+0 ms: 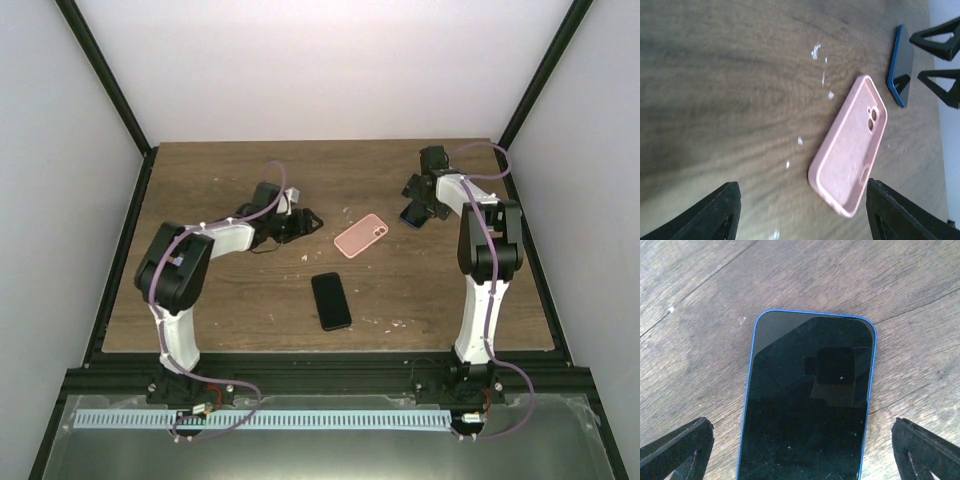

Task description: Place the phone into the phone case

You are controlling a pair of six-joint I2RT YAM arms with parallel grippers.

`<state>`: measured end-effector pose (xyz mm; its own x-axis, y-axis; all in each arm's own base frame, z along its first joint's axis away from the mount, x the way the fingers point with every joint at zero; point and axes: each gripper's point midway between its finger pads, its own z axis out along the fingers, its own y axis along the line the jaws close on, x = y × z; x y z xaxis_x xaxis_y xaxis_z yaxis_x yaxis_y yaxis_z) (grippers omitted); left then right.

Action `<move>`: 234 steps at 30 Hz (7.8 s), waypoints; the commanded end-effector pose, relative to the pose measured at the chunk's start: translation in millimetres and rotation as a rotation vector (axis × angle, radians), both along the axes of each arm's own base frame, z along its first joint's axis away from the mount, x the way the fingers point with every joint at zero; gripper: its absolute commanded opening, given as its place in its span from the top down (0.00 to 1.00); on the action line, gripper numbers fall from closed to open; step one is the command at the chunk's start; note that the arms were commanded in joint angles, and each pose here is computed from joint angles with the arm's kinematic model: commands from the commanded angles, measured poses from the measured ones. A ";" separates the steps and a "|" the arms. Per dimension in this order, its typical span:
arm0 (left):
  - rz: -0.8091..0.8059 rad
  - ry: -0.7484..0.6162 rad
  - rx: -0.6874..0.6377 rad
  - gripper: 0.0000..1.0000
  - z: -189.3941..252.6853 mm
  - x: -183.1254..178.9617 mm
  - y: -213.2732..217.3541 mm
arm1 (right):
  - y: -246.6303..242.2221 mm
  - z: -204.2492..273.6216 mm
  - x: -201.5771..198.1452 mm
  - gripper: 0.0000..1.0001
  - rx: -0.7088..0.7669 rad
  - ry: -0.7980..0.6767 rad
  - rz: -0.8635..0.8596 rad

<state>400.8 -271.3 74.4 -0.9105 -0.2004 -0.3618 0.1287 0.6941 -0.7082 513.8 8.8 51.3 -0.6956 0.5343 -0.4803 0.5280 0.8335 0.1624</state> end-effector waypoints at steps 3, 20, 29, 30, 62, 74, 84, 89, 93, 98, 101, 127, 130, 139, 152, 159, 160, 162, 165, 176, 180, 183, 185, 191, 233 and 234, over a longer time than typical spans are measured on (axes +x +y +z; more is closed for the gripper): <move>-0.055 -0.092 -0.005 0.31 -5.2 33.7 -31.4 | -3.6 1.0 6.5 0.02 0.042 0.001 -0.070; -0.175 -0.186 0.199 0.42 -34.9 34.1 -67.5 | -8.0 -21.5 5.7 0.05 0.037 0.063 -0.123; -0.251 -0.185 0.249 0.53 -53.2 13.8 -88.1 | -20.1 -25.5 -6.1 0.12 -0.064 0.145 -0.084; -0.265 -0.184 0.258 0.53 -54.0 9.0 -90.5 | -21.4 -26.0 -8.5 0.12 -0.077 0.157 -0.079; -0.393 -0.114 0.178 0.85 -44.5 -102.2 -117.9 | -16.1 -10.5 -90.7 0.25 -0.048 0.122 0.023; -0.362 0.018 0.068 0.53 -54.1 -141.7 -106.6 | -16.5 22.3 -41.7 0.00 -0.024 -0.016 -0.051; -0.329 0.032 0.034 0.46 -55.9 -129.1 -120.2 | -21.2 7.4 -14.0 0.00 -0.050 0.044 -0.092; -0.334 0.034 0.054 0.46 -62.7 -132.3 -116.1 | -24.5 -8.6 -19.0 0.00 -0.067 0.119 -0.114; -0.353 0.008 0.072 0.46 -62.4 -126.8 -119.8 | -25.7 -16.2 -24.6 0.00 -0.076 0.152 -0.118; -0.365 -0.019 0.063 0.46 -54.9 -116.0 -131.8 | -27.7 -30.0 -28.9 0.03 -0.091 0.188 -0.114; -0.370 -0.008 0.057 0.47 -56.1 -115.4 -134.7 | -25.1 -37.3 -30.1 0.06 -0.083 0.196 -0.097; -0.232 0.086 -0.027 0.50 4.1 -100.2 -77.2 | 26.8 -5.2 -87.6 0.32 -0.010 0.039 0.395; -0.205 0.079 -0.023 0.50 20.1 -82.0 -60.0 | 43.1 13.2 -89.9 0.33 -0.017 -0.019 0.479; -0.191 0.086 -0.077 0.48 86.5 -42.9 -9.2 | 117.1 75.4 -110.3 0.38 0.004 -0.229 0.768; -0.388 0.167 -0.191 0.45 146.2 -52.4 -4.2 | 246.1 130.4 -165.2 0.39 -0.029 -0.404 1.301; -0.415 0.226 -0.154 0.44 125.9 -61.6 -0.2 | 280.0 151.4 -193.5 0.40 -0.045 -0.517 1.430; -0.420 0.227 -0.153 0.44 124.9 -62.4 0.0 | 282.7 153.1 -196.4 0.40 -0.049 -0.531 1.441; -0.425 0.228 -0.151 0.44 124.8 -63.9 0.4 | 285.2 157.9 -199.9 0.40 -0.054 -0.559 1.452; -0.428 0.247 -0.147 0.44 119.8 -66.6 1.3 | 287.9 167.0 -204.5 0.40 -0.047 -0.594 1.462; -0.448 0.263 -0.240 0.76 125.8 -73.9 -5.0 | 286.3 169.7 -211.3 0.40 -0.057 -0.627 1.481; -0.448 0.285 -0.261 0.89 120.6 -77.9 -5.4 | 284.8 171.3 -213.1 0.39 -0.059 -0.648 1.475; -0.441 0.288 -0.263 0.95 117.7 -79.6 -4.8 | 283.2 170.2 -213.1 0.30 -0.059 -0.641 1.467; -0.430 0.290 -0.269 0.99 116.4 -78.7 -4.0 | 282.5 170.7 -213.3 0.23 -0.051 -0.635 1.457; -0.365 0.253 -0.293 1.00 123.5 -64.2 5.3 | 271.5 189.3 -221.4 0.00 0.012 -0.652 1.361; -0.001 0.045 -0.134 1.00 132.3 -87.5 102.6 | 127.8 -4.4 -126.6 0.69 -0.210 0.150 1.005; 0.001 0.045 -0.133 1.00 132.4 -87.6 102.8 | 126.5 -6.8 -125.8 0.69 -0.215 0.159 1.001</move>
